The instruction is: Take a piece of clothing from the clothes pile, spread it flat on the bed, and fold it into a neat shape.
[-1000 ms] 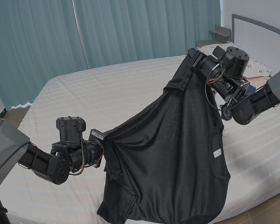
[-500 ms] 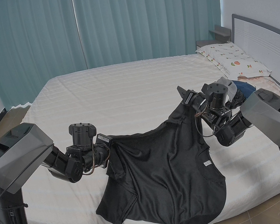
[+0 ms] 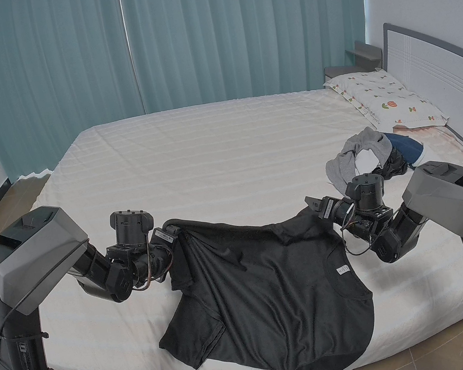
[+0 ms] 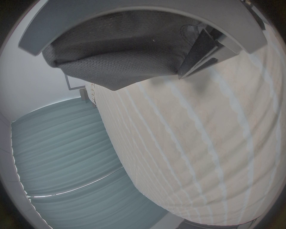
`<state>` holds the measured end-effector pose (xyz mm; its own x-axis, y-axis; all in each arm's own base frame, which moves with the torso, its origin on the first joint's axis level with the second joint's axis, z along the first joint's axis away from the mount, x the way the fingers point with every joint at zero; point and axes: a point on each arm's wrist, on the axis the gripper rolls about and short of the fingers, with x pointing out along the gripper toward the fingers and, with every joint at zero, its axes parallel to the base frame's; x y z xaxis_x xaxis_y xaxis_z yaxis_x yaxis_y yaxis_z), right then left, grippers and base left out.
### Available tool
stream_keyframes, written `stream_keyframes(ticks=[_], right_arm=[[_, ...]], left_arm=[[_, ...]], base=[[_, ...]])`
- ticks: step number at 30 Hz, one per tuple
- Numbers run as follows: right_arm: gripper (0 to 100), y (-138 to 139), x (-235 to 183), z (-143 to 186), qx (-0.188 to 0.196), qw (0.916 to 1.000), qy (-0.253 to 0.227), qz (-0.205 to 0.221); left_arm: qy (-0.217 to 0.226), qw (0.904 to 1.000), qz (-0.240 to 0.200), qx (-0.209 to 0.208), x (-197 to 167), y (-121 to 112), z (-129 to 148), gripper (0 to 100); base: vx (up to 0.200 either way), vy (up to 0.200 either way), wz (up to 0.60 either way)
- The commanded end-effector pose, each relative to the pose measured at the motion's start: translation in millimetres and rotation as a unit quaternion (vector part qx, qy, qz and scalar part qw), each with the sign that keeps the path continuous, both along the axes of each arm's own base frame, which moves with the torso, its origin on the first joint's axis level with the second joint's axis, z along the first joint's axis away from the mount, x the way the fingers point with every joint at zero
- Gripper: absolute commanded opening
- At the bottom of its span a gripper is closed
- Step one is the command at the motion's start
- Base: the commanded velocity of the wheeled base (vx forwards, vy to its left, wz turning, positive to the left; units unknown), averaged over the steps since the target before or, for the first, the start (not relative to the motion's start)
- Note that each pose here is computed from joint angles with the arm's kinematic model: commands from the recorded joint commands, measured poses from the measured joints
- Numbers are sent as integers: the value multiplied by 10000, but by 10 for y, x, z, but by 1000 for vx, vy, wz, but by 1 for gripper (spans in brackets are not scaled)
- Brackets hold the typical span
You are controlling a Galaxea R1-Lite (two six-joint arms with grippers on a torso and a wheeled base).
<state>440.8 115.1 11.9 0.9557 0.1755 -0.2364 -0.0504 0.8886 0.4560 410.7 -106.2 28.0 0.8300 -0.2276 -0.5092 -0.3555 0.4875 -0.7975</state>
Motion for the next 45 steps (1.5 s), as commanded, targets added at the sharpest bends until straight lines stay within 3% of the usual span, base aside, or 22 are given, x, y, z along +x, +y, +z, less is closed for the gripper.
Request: stream_keyframes(ticks=[1, 2, 3, 4, 6, 8, 10, 12, 15, 22, 26, 32, 34, 36, 40, 45], right_arm=[[100, -192, 39, 222, 263, 9990, -230, -280], [100, -205, 46, 245, 331, 9986, -258, -308], [100, -232, 92, 367, 711, 9956, -440, -416], [100, -256, 164, 557, 1351, 9865, -726, -573], [100, -314, 211, 654, 1739, 9775, -842, -845], [100, -339, 206, 588, 1682, 9787, -724, -924], [100, -340, 198, 540, 1632, 9800, -634, -943], [100, -331, 105, 345, 1493, 9847, -78, -891], [100, -327, 32, 180, 1372, 9865, 492, -745], [100, -323, -32, -142, 1133, 9856, 1033, -717], [100, -271, -89, -359, 1015, 9839, 1306, -673], [100, -263, -112, -400, 984, 9832, 1386, -666], [100, -256, -115, -427, 974, 9829, 1416, -662], [100, -256, -115, -427, 974, 9829, 1416, -662], [100, -205, -131, -487, 937, 9825, 1485, -615], [100, -200, -136, -497, 929, 9824, 1498, -616]], left_arm=[[-23, 9998, 24, 203, 64, 122, -4, 100], [-30, 9997, 16, 228, 70, 127, 0, 100], [-52, 9996, -14, 287, 101, 134, 23, 100], [-131, 9996, 47, 259, 179, 171, 102, 100], [-285, 9990, 288, 208, 291, 231, 207, 100], [-443, 9962, 753, 40, 394, 295, 285, 100], [-428, 9960, 790, 3, 427, 304, 272, 100], [15, 9980, 614, 175, 473, 263, 46, 100], [399, 9972, 538, 329, 530, 258, -79, 100], [1126, 9910, 171, 703, 521, 239, -213, 100], [1364, 9892, -514, 155, 432, 270, -10, 100], [1367, 9890, -550, -163, 421, 427, 125, 100], [1770, 9797, -923, -157, 341, 477, 151, 100], [1826, 9785, -949, -140, 332, 485, 153, 100], [2515, 9567, -1442, 249, 249, 537, 260, 100], [2711, 9469, -1669, 449, 199, 563, 289, 100]], base=[[0, 0, 0], [0, 0, 0], [0, 0, 0], [0, 0, 0], [0, 0, 0], [0, 0, 0], [0, 0, 0], [0, 0, 0], [0, 0, 0], [0, 0, 0], [0, 0, 0], [0, 0, 0], [0, 0, 0], [0, 0, 0], [0, 0, 0], [0, 0, 0]])
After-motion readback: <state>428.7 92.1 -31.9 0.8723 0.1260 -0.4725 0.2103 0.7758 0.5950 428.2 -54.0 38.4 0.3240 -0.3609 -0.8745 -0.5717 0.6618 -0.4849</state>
